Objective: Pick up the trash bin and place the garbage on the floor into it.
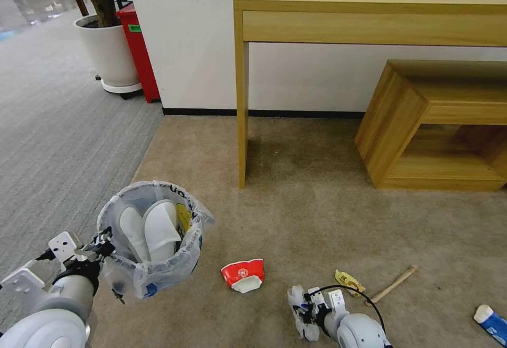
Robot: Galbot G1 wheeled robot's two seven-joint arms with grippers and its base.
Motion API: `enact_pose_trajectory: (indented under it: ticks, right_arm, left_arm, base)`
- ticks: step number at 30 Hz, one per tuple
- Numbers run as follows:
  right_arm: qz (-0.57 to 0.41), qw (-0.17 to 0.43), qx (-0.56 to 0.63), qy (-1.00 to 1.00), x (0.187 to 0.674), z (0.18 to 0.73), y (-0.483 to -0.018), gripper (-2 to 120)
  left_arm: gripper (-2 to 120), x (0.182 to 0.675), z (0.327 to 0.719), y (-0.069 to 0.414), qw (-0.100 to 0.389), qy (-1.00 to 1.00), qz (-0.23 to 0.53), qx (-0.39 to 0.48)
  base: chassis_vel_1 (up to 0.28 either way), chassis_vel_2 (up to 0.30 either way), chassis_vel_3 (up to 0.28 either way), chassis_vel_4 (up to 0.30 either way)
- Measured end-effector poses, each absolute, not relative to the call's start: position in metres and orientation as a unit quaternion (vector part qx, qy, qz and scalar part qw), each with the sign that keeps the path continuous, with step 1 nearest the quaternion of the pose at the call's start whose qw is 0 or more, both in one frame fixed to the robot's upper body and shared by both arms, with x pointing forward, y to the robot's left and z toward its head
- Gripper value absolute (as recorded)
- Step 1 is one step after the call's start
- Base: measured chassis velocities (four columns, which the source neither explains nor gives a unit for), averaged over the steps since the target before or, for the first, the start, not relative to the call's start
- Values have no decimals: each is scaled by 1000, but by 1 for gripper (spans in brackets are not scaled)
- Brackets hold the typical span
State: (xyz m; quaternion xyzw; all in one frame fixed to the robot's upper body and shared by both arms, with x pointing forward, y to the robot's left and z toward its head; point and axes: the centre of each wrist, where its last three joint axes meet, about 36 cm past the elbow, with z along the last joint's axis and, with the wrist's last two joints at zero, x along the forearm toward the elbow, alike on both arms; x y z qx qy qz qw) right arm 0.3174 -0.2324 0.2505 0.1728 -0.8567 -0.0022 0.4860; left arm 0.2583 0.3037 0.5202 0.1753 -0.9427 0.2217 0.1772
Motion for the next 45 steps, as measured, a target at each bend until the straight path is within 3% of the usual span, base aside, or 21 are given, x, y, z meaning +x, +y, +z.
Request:
enact_pose_trajectory:
  ticks: [4,9,13,14,16,17,19,20,23,24,27,34,41,45]
  right_arm:
    - [-10,455,168,-875,319,270,-233,2]
    - [-12,422,164,-892,316,277,-236,0]
    - [-24,365,172,-914,317,292,-243,0]
    - [-34,328,186,-926,319,301,-246,0]
    - [-36,322,188,-927,319,303,-247,0]
    - [-57,241,210,-946,324,322,-253,0]
    - [-88,158,232,-956,329,341,-254,0]
    - [-88,158,232,-956,329,341,-254,0]
    - [-138,19,314,-939,339,373,-253,0]
    - [-138,19,314,-939,339,373,-253,0]
    - [-213,-111,414,-878,343,390,-231,0]
    - [-260,-172,479,-821,347,396,-187,0]
    - [-253,-164,508,-807,361,381,-152,0]
    - [-250,-154,521,-802,374,370,-137,0]
  left_arm:
    - [3,259,517,303,181,-942,222,173]
    - [3,261,517,300,182,-943,220,170]
    - [3,261,516,297,186,-944,217,166]
    - [3,260,515,295,189,-943,218,164]
    - [3,260,515,294,189,-943,218,163]
    - [3,260,513,291,194,-943,220,158]
    - [3,260,512,288,198,-942,221,154]
    - [3,260,512,288,198,-942,221,154]
    - [3,258,511,283,204,-942,223,147]
    - [3,258,511,283,204,-942,223,147]
    - [3,256,510,277,210,-941,227,135]
    - [3,252,515,264,218,-942,230,110]
    - [3,247,524,245,223,-942,242,70]
    - [3,244,523,234,253,-928,272,34]
  base:
    - [0,0,0,0]
    - [0,0,0,0]
    - [0,0,0,0]
    - [0,0,0,0]
    - [0,0,0,0]
    - [0,0,0,0]
    - [0,0,0,0]
    - [0,0,0,0]
    - [0,0,0,0]
    - [0,0,0,0]
    - [0,0,0,0]
    - [0,0,0,0]
    - [0,0,0,0]
    - [0,0,0,0]
